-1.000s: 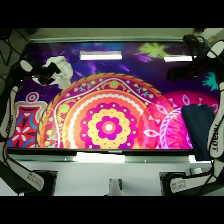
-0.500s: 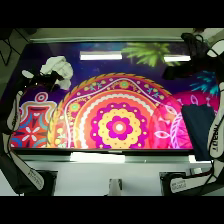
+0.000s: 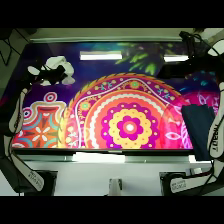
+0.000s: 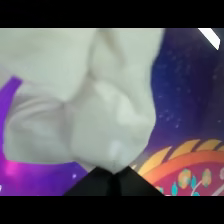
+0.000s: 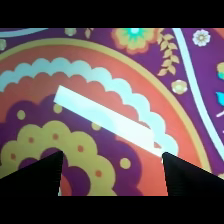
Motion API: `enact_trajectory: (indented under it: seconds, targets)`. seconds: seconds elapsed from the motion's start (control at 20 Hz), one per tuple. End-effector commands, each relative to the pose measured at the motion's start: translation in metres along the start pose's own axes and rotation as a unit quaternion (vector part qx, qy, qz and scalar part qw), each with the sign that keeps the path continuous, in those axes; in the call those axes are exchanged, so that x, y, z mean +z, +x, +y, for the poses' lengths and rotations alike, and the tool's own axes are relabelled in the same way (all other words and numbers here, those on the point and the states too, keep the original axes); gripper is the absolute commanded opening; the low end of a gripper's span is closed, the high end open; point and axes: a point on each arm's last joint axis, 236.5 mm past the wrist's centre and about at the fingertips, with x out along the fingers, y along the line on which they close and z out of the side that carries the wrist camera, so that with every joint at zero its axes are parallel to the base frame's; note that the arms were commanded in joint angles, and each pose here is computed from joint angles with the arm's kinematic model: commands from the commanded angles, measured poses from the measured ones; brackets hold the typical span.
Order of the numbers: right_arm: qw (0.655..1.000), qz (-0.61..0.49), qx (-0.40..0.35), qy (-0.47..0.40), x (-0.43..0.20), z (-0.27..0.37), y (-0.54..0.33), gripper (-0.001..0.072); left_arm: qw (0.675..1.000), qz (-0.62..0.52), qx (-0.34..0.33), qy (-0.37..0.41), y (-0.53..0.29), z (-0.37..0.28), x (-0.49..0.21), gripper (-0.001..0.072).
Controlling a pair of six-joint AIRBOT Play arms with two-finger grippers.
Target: Fold the shirts.
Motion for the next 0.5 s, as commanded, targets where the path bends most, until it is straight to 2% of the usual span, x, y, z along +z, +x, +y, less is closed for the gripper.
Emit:
enact_trajectory:
  seconds: [0.0, 0.05, 0.1, 0.25, 0.3, 0.45]
  targets:
    - [1.0, -0.009, 0.013, -0.001, 0.005, 0.007, 0.0, 0.0637, 0.976, -0.053, -0.062, 0.202, -0.07, -0.114, 0.014, 0.0031]
    - [1.0, -0.02, 0.015, -0.009, 0.01, 0.008, -0.001, 0.0546, 0.961, -0.069, -0.09, 0.253, -0.103, -0.162, 0.008, 0.0031]
    - [0.999, -0.03, 0.025, -0.019, 0.014, 0.014, -0.004, 0.0508, 0.942, -0.084, -0.122, 0.301, -0.141, -0.212, -0.006, 0.0031]
    - [0.996, -0.045, 0.022, -0.068, 0.018, 0.033, -0.034, 0.0519, 0.892, -0.078, -0.19, 0.403, -0.221, -0.311, -0.083, 0.0031]
    - [0.995, -0.057, 0.001, -0.081, 0.021, 0.035, -0.052, 0.0519, 0.89, -0.046, -0.202, 0.406, -0.229, -0.324, -0.12, 0.0031]
    - [0.976, -0.111, -0.137, -0.126, 0.033, 0.025, -0.134, 0.0521, 0.891, 0.099, -0.225, 0.382, -0.206, -0.333, -0.261, 0.0032]
